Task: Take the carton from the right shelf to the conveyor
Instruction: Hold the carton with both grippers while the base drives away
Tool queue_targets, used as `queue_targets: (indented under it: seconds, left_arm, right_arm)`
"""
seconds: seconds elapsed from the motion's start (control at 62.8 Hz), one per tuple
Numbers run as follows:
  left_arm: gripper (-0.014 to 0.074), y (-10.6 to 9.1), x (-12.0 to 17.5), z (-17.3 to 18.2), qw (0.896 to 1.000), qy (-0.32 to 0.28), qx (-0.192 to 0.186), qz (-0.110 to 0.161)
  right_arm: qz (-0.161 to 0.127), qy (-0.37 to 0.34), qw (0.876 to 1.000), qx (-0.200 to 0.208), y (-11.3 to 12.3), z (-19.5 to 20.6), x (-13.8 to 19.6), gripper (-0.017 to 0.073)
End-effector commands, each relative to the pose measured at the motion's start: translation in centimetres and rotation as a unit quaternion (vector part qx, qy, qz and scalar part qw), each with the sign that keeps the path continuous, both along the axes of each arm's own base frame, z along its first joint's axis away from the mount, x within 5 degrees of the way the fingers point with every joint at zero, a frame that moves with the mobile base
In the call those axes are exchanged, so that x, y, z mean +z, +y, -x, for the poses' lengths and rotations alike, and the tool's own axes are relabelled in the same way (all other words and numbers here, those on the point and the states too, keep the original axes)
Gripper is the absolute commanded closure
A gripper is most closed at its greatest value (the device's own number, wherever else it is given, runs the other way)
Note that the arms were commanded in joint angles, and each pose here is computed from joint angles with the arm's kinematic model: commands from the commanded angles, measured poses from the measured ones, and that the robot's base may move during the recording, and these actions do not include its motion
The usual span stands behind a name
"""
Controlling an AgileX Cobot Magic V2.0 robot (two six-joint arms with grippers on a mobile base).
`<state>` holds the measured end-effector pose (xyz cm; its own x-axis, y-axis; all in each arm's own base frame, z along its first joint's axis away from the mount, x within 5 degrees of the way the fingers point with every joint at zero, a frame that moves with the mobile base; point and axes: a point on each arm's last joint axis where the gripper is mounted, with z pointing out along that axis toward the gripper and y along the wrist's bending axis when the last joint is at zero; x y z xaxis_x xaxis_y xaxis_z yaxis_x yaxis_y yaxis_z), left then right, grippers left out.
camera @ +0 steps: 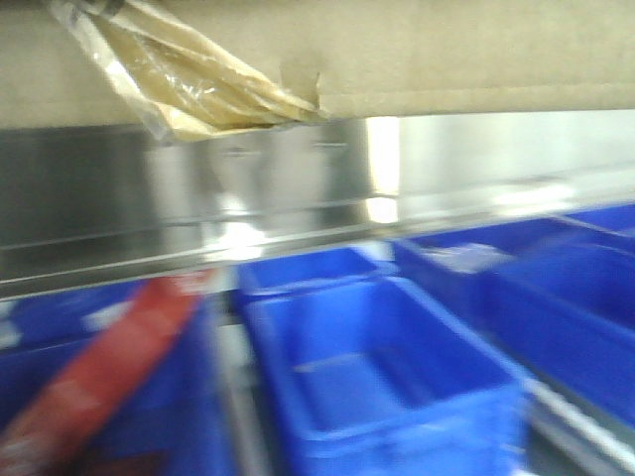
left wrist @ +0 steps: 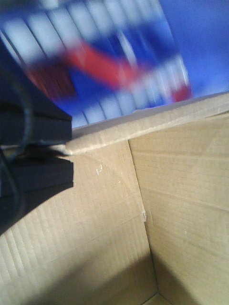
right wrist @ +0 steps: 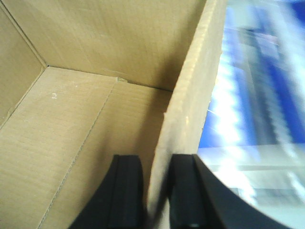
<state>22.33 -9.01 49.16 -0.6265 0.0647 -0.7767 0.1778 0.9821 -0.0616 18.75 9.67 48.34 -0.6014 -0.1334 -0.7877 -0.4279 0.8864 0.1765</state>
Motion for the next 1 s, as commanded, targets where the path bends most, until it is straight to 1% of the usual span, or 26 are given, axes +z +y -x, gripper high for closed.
queue_targets:
  seconds: [0.0, 0.988]
  left_arm:
    - [0.0611, -0.37, 0.52, -0.10, 1.000, -0.024, -0.013, 0.013]
    - [0.0611, -0.34, 0.52, -0.11, 1.000, -0.024, -0.012, 0.011]
  right_arm:
    - [-0.039, -0.021, 0.999, 0.016, 0.38, 0.46, 0.86, 0.0626]
    - [-0.039, -0.021, 0.999, 0.016, 0.38, 0.46, 0.86, 0.0626]
